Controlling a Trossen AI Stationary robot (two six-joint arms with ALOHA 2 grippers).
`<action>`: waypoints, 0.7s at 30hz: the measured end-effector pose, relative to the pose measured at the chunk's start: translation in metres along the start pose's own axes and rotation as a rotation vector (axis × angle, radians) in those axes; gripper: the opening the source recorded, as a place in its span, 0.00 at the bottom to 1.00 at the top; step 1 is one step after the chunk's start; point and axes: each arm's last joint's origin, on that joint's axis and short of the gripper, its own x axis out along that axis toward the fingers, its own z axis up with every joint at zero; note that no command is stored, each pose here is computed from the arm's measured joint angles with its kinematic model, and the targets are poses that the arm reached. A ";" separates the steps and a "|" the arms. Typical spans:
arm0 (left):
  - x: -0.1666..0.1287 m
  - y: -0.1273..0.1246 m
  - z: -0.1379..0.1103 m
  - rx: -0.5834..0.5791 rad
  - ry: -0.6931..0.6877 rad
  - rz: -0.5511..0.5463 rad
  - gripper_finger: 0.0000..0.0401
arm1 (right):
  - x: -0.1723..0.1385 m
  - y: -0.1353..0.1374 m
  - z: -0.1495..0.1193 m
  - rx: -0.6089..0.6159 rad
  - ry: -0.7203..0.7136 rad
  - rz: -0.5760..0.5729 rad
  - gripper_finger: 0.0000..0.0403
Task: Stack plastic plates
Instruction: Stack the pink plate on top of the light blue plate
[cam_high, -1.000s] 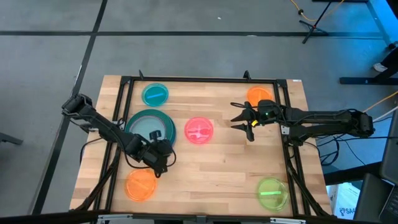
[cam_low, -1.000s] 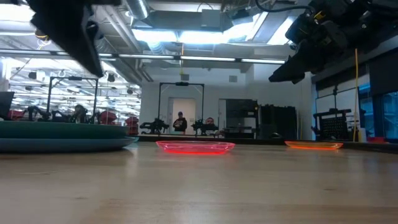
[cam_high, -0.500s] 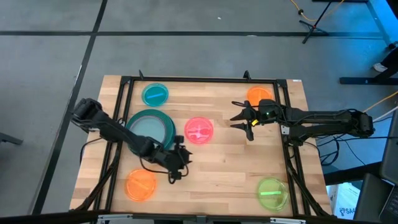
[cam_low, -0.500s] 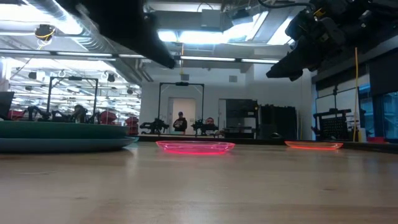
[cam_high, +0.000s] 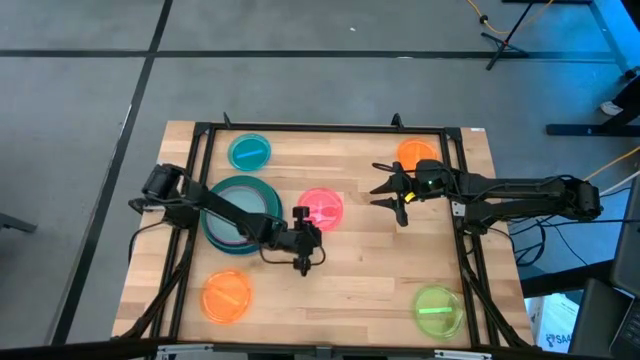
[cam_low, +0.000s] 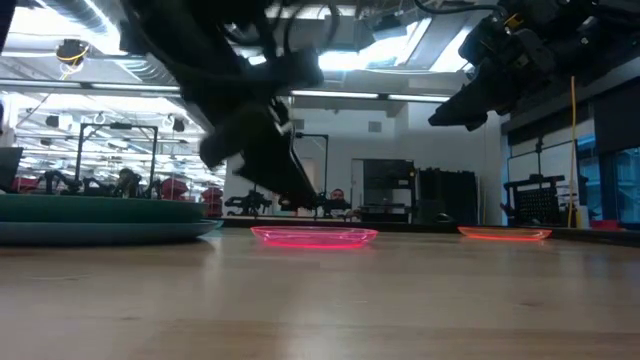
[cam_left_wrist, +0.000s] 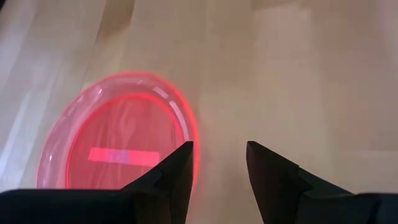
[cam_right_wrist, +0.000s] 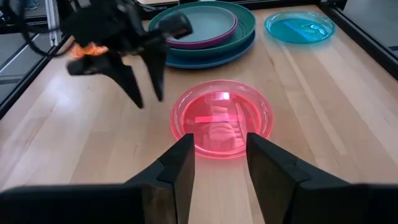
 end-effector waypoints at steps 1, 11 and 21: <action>0.004 0.002 -0.001 -0.004 0.012 0.007 0.35 | 0.000 0.000 0.000 0.000 0.001 0.000 0.34; 0.027 0.016 -0.012 -0.032 0.086 -0.022 0.35 | 0.000 0.000 0.000 0.000 0.000 0.000 0.34; 0.039 0.017 -0.018 -0.037 0.116 -0.038 0.31 | 0.000 0.000 0.000 0.000 0.001 0.000 0.34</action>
